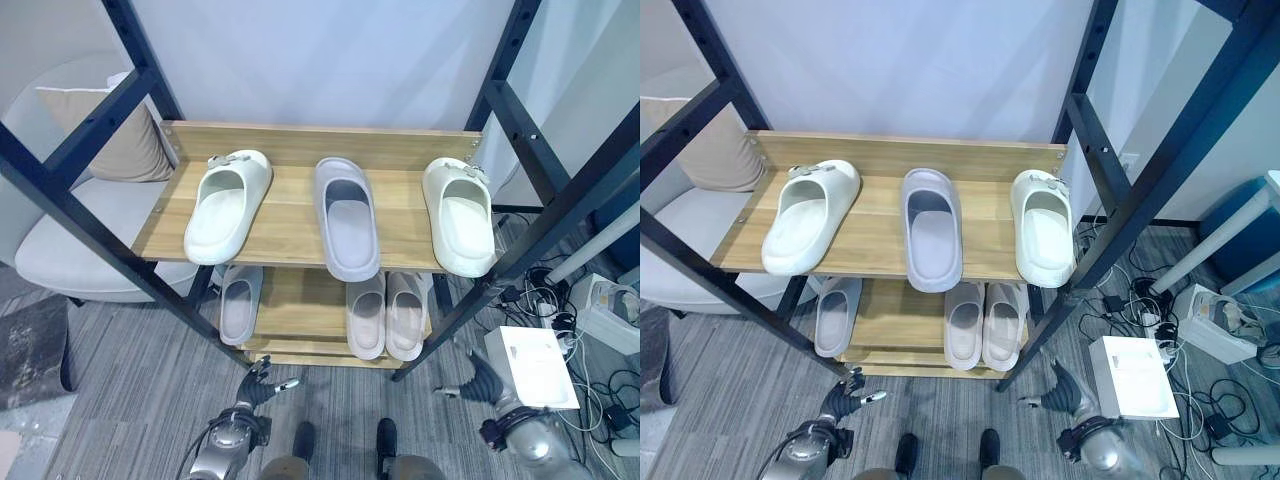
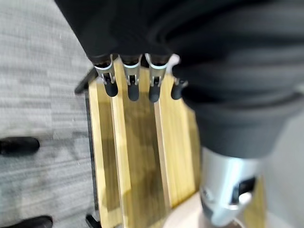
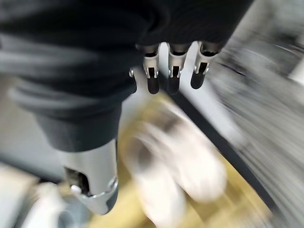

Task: Arrange the slippers neatly on the shoe rack.

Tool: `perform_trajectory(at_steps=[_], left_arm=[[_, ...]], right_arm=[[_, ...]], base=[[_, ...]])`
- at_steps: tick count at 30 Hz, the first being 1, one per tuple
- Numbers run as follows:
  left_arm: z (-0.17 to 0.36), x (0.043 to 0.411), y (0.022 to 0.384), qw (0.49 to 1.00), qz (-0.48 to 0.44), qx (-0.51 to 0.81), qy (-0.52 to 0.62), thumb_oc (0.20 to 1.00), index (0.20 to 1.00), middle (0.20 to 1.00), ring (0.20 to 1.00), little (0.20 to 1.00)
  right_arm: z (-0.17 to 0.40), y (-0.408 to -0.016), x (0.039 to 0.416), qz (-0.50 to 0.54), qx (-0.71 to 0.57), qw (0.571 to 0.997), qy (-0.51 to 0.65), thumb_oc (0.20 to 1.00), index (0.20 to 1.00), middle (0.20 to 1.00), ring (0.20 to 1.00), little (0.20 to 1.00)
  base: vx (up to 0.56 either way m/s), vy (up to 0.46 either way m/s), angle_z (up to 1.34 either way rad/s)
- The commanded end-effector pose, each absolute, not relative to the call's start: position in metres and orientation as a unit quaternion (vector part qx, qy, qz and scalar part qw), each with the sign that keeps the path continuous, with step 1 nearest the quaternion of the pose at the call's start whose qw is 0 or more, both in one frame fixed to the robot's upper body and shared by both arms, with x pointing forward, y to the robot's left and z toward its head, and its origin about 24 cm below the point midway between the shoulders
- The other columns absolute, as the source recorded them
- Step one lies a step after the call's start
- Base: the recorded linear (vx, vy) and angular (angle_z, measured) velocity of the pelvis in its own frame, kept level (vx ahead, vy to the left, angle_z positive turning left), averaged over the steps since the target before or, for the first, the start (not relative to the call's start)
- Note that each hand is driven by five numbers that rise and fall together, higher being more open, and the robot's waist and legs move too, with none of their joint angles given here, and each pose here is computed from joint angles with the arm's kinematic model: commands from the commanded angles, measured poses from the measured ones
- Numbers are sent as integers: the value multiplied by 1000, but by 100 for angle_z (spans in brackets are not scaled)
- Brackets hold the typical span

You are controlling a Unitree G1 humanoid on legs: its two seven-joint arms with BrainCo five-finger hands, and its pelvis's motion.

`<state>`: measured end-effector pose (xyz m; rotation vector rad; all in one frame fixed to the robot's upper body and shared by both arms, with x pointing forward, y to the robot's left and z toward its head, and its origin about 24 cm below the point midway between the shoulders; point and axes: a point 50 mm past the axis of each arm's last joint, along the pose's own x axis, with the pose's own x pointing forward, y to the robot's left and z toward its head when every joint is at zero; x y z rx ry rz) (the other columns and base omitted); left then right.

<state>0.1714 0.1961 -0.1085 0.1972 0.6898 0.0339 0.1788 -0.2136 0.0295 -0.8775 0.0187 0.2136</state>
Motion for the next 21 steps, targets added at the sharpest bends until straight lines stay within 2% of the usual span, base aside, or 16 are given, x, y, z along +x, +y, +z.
perform_trajectory(at_steps=[1,3,5,12,14,15,16,17,19,21], left_arm=[[-101,193,186,947,-2,117,298,1000,1000,1000,1000,1000],[-103,192,182,946,-3,118,301,1000,1000,1000,1000,1000],[-106,191,178,945,-4,117,307,1000,1000,1000,1000,1000],[-105,190,173,946,-9,116,301,1000,1000,1000,1000,1000],[-107,186,173,945,-7,110,307,1000,1000,1000,1000,1000],[-107,187,173,946,-7,110,306,1000,1000,1000,1000,1000],[-108,185,173,945,-2,105,309,1000,1000,1000,1000,1000],[-108,185,173,945,-2,105,309,1000,1000,1000,1000,1000],[-110,181,172,944,3,94,315,1000,1000,1000,1000,1000],[-110,179,173,943,5,94,318,1000,1000,1000,1000,1000]], right_arm=[[54,-200,179,158,-449,876,-73,1000,1000,1000,1000,1000],[94,-171,169,208,-406,873,-176,1000,1000,1000,1000,1000],[117,-155,163,235,-357,874,-231,1000,1000,1000,1000,1000],[165,-139,159,270,-315,842,-345,1000,1000,1000,1000,1000],[191,-139,170,230,-331,815,-416,1000,1000,1000,1000,1000],[191,-139,170,230,-331,814,-417,1000,1000,1000,1000,1000],[210,-140,182,180,-340,796,-467,1000,1000,1000,1000,1000],[210,-140,182,180,-340,796,-468,1000,1000,1000,1000,1000],[229,-139,202,103,-339,782,-513,1000,1000,1000,1000,1000],[232,-136,217,76,-325,789,-516,1000,1000,1000,1000,1000]], base=[[1,70,-14],[-1,93,-12],[-8,84,-10],[-9,41,-3],[-6,16,-1],[-14,35,-5],[-37,28,-4],[-19,51,-6],[-17,45,2],[-14,38,4]])
